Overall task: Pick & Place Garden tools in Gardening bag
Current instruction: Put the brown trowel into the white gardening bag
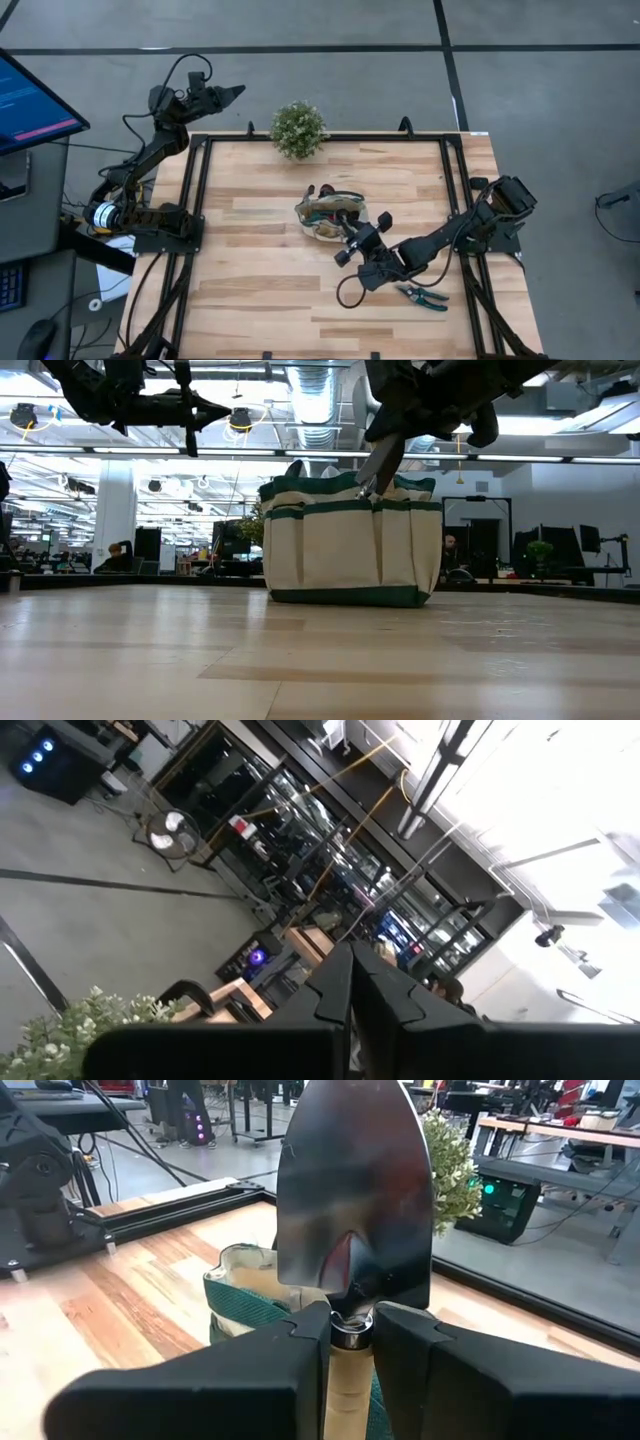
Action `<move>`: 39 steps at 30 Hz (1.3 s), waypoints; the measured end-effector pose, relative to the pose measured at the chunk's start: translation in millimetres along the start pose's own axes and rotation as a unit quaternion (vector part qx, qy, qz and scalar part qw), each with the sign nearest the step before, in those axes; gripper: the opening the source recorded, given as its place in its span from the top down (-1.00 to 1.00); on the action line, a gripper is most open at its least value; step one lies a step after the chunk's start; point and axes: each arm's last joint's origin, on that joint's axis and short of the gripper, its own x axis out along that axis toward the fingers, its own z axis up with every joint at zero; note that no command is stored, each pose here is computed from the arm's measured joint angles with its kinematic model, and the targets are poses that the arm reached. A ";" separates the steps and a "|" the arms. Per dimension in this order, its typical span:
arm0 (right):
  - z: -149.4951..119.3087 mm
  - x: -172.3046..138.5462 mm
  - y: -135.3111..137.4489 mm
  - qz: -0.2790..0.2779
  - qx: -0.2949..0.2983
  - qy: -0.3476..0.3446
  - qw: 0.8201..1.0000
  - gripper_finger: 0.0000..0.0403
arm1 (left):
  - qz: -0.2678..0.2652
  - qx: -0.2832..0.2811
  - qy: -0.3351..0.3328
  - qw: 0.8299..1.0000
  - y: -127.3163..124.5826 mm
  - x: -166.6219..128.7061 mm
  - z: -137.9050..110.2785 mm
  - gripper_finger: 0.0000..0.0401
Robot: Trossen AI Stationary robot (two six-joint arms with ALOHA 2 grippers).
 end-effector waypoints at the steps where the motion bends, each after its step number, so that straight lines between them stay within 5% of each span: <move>1: 0.0 -0.1 0.1 0.001 0.001 0.001 1.000 0.77 | 0.001 0.000 -0.002 1.000 0.1 0.0 0.1 0.96; 23: 3.3 4.5 -0.6 -0.005 0.017 -0.003 1.000 0.75 | 0.002 0.000 -0.003 1.000 0.1 0.0 0.2 0.96; 39: 7.4 -9.0 3.0 0.017 -0.011 -0.009 1.000 0.03 | 0.001 0.000 -0.002 1.000 0.0 0.0 0.1 0.96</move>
